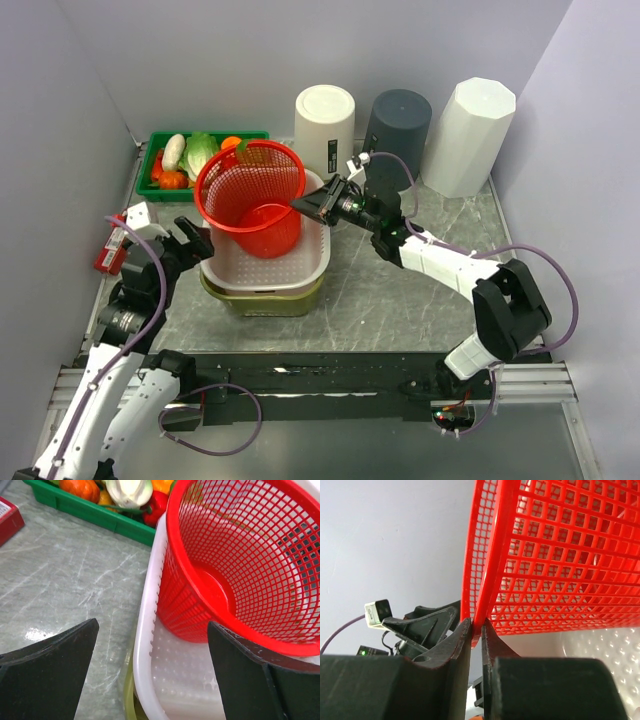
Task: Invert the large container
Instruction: Pick up the container from the container, then turn the container upside down at the center of the board.
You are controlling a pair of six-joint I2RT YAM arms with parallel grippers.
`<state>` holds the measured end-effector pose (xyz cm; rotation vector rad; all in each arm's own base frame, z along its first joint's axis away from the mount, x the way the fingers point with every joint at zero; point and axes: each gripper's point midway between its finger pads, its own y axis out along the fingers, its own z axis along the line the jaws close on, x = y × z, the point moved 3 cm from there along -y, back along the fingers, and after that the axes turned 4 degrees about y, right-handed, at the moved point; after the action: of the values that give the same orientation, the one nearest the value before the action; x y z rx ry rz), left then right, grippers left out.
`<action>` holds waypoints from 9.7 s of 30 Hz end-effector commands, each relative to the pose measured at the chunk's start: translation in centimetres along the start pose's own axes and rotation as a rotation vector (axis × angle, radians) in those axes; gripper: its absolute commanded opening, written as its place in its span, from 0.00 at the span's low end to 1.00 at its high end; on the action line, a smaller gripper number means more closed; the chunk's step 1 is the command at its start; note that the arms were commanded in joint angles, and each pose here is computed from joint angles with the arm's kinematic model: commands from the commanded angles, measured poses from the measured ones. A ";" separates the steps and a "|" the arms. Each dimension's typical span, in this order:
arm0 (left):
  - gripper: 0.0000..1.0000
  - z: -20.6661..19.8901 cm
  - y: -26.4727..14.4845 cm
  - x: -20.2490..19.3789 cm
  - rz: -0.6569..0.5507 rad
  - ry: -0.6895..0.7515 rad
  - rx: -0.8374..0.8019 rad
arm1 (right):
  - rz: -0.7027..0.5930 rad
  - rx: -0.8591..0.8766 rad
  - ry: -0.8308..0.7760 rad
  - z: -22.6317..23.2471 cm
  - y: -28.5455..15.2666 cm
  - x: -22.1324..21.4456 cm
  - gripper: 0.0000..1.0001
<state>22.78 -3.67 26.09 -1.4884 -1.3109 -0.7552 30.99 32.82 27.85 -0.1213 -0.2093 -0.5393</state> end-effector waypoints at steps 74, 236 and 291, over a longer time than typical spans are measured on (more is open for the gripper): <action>0.96 1.5 -1.6 2.5 -0.147 -0.069 0.075 | -0.523 0.076 -0.577 15.8 -13.5 4.0 0.02; 0.96 0.4 0.3 0.6 -0.036 -0.014 0.036 | 0.226 -1.338 -1.152 -17.4 -16.1 -3.1 0.00; 0.96 0.3 0.3 0.6 -0.034 -0.014 0.032 | 0.224 -1.093 -0.833 -16.6 -11.6 0.1 0.24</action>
<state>22.94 -3.12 25.61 -1.4570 -1.3363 -0.7084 27.11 19.17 8.70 -1.5511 -0.6212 -0.1829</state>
